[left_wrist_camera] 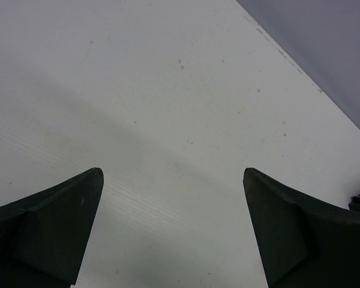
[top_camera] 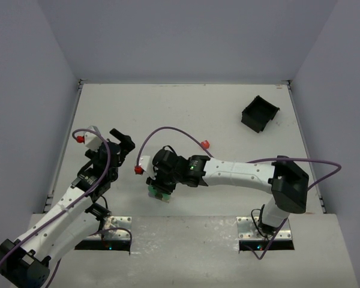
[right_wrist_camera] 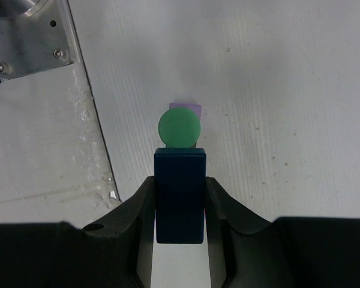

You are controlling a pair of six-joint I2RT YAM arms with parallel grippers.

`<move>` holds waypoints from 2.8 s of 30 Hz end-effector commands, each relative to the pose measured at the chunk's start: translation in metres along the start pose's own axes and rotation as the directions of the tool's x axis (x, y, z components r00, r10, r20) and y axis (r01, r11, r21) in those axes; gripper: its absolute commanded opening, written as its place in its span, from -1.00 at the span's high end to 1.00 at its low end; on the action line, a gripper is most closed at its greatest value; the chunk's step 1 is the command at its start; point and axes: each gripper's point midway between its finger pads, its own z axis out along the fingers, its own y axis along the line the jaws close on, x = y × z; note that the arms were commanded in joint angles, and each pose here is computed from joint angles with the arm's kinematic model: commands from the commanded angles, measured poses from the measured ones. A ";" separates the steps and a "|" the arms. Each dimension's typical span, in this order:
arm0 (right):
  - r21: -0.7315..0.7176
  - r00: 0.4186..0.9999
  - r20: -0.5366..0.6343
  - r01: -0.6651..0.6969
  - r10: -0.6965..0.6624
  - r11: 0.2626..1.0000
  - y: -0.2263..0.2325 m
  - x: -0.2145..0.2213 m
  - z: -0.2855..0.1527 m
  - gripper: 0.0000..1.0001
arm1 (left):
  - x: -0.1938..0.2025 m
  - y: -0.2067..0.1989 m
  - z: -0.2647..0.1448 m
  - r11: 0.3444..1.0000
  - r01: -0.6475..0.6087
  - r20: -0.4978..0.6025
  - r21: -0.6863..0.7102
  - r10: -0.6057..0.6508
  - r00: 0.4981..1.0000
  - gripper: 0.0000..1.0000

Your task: Build the wood block tower

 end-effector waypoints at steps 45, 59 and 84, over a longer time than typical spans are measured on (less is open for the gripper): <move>0.040 0.997 0.013 -0.080 0.080 0.996 0.002 -0.030 0.013 0.29 | -0.014 -0.002 -0.003 0.999 0.049 0.046 0.009 -0.049 0.998 -1.00; 0.101 0.996 0.011 -0.091 0.091 0.991 -0.005 -0.029 0.009 0.22 | -0.013 -0.003 -0.002 0.999 0.048 0.044 0.009 -0.048 0.998 -1.00; 0.111 0.991 0.014 -0.136 0.135 0.984 -0.001 -0.028 -0.001 -0.01 | -0.012 -0.004 -0.001 0.999 0.045 0.039 0.010 -0.045 0.998 -1.00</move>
